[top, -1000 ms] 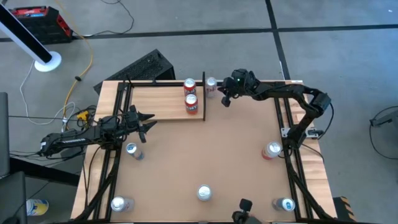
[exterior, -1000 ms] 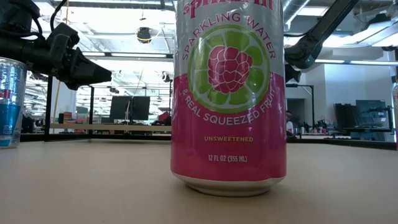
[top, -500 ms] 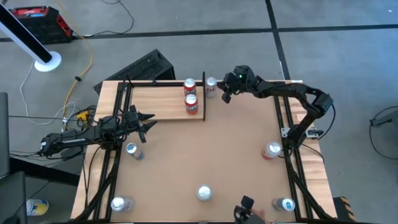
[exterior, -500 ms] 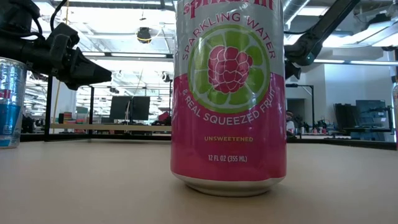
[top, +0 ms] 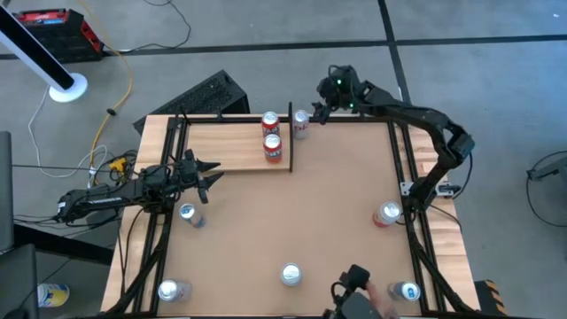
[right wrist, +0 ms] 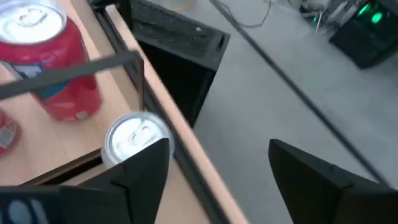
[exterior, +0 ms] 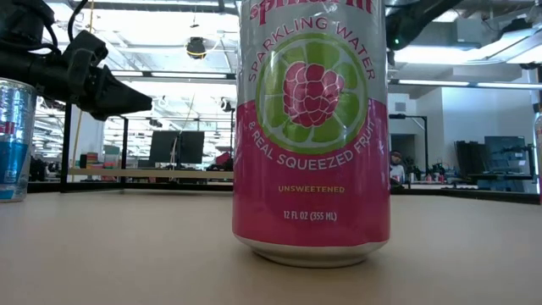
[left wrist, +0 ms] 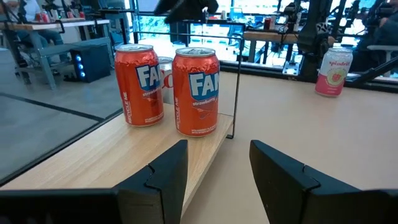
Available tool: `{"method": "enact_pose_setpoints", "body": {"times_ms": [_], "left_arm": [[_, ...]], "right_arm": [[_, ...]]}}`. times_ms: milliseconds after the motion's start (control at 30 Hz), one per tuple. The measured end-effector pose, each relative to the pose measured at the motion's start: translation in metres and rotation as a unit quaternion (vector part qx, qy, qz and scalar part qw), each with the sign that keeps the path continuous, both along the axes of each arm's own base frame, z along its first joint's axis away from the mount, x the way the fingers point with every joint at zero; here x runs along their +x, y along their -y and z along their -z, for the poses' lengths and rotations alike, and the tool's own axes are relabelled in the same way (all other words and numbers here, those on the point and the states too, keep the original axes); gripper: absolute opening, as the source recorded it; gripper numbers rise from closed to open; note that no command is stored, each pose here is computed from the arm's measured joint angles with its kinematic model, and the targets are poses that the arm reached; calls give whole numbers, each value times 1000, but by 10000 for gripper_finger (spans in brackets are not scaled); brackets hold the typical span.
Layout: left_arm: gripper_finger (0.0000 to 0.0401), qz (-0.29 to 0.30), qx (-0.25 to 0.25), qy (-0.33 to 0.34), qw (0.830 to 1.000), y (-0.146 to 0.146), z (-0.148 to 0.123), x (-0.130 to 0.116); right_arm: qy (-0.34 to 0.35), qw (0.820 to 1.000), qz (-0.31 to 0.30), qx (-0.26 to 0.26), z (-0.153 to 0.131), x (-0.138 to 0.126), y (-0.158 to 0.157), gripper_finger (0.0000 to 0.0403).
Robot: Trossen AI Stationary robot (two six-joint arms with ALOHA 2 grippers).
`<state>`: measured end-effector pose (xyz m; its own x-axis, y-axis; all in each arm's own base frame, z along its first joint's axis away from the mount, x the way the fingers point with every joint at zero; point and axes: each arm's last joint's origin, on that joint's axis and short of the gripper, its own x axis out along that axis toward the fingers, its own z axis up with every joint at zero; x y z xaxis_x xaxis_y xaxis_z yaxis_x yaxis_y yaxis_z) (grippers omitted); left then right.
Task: Place canned beverage on shelf
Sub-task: Put the top-red silver soda can on the shelf
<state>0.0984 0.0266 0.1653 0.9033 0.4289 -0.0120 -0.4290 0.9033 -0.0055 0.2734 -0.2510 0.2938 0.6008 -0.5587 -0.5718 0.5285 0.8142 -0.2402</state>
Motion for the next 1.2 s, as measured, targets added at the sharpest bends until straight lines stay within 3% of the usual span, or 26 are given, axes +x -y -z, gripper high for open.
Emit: {"method": "enact_pose_setpoints", "body": {"times_ms": [300, 833, 933, 1033, 1133, 1200], "left_arm": [[158, 0, 10, -5, 1000, 0, 0, 0], [158, 2, 10, -5, 1000, 0, 0, 0], [158, 2, 10, -5, 1000, 0, 0, 0], [158, 2, 11, -5, 1000, 0, 0, 0], [158, 2, 12, -6, 1000, 0, 0, 0], [158, 2, 12, -6, 1000, 0, 0, 0]], "right_arm": [[-4, 998, -29, -50, -21, 3, 3, 311], [-36, 997, -65, -1, -11, 19, -26, 311], [-65, 993, -98, -15, -9, 23, -34, 311], [-108, 977, -177, -44, -6, 24, -40, 311], [-89, 965, -242, -48, -6, 20, -31, 311], [-70, 964, -253, -32, -4, 13, -17, 311]]}}
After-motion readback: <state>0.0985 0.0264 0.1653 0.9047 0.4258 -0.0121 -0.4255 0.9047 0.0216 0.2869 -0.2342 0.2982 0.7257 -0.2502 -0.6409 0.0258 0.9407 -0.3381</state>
